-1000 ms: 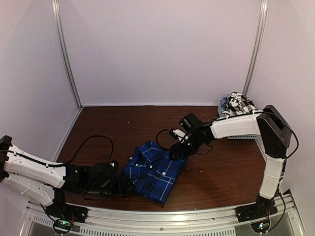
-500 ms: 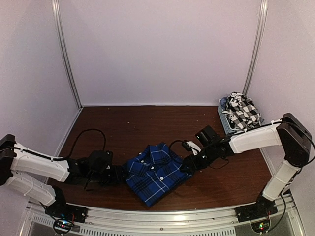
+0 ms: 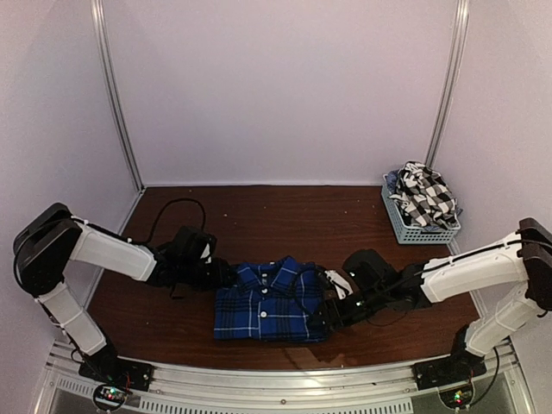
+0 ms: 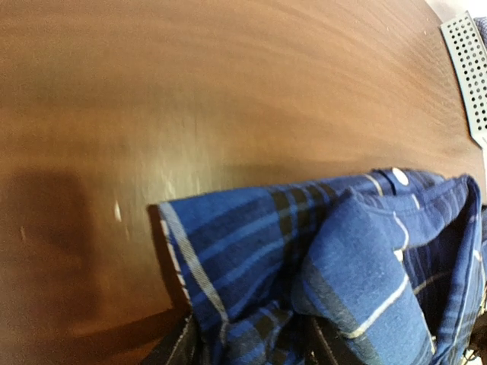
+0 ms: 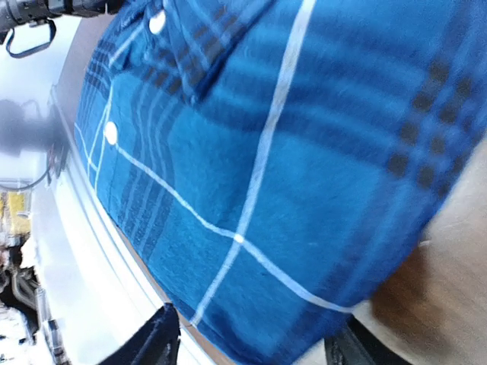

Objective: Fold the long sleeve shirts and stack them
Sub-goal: Rotate the square-folded shirt at the center of the board, then smooth out the square-folded shirt at the center of the board.

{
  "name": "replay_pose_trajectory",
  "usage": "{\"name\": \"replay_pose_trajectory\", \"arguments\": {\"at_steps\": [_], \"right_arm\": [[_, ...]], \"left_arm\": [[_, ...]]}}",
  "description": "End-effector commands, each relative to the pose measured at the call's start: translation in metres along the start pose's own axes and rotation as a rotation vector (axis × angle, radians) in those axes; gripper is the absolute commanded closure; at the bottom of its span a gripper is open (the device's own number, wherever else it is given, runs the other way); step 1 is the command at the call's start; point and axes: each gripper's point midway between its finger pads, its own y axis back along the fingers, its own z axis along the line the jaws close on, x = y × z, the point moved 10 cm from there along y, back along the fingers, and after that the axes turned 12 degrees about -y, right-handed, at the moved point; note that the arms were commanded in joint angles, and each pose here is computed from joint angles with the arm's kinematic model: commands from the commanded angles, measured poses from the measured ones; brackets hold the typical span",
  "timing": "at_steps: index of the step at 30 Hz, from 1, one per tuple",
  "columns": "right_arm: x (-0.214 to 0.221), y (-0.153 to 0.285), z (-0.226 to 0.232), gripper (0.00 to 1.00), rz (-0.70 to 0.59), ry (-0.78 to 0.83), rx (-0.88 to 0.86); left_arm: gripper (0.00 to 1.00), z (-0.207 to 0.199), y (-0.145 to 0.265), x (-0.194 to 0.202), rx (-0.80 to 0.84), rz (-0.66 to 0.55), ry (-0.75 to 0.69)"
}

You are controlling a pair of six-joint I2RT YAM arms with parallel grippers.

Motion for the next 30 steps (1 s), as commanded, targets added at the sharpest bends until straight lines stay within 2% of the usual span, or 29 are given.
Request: {"name": "replay_pose_trajectory", "arguments": {"at_steps": [1,7,13,19,30], "right_arm": [[-0.024,0.027,0.012,0.32,-0.21,-0.004,0.095],[-0.067,0.046,0.026,0.33,-0.349,0.025,0.131],[-0.099,0.029,0.039,0.39,-0.296,0.086,0.092],[-0.105,0.001,0.04,0.44,-0.214,0.088,0.006],[-0.096,-0.009,-0.017,0.45,-0.204,-0.061,0.106]], "left_arm": [[0.53,0.0,-0.005,-0.03,0.023,-0.031,-0.111],[0.44,-0.004,0.008,-0.048,-0.024,-0.068,-0.164],[0.39,-0.006,0.038,-0.046,0.001,-0.131,-0.162],[0.38,-0.011,0.059,-0.04,0.097,-0.183,-0.159],[0.38,-0.033,0.05,-0.018,0.216,-0.154,-0.216]]}}
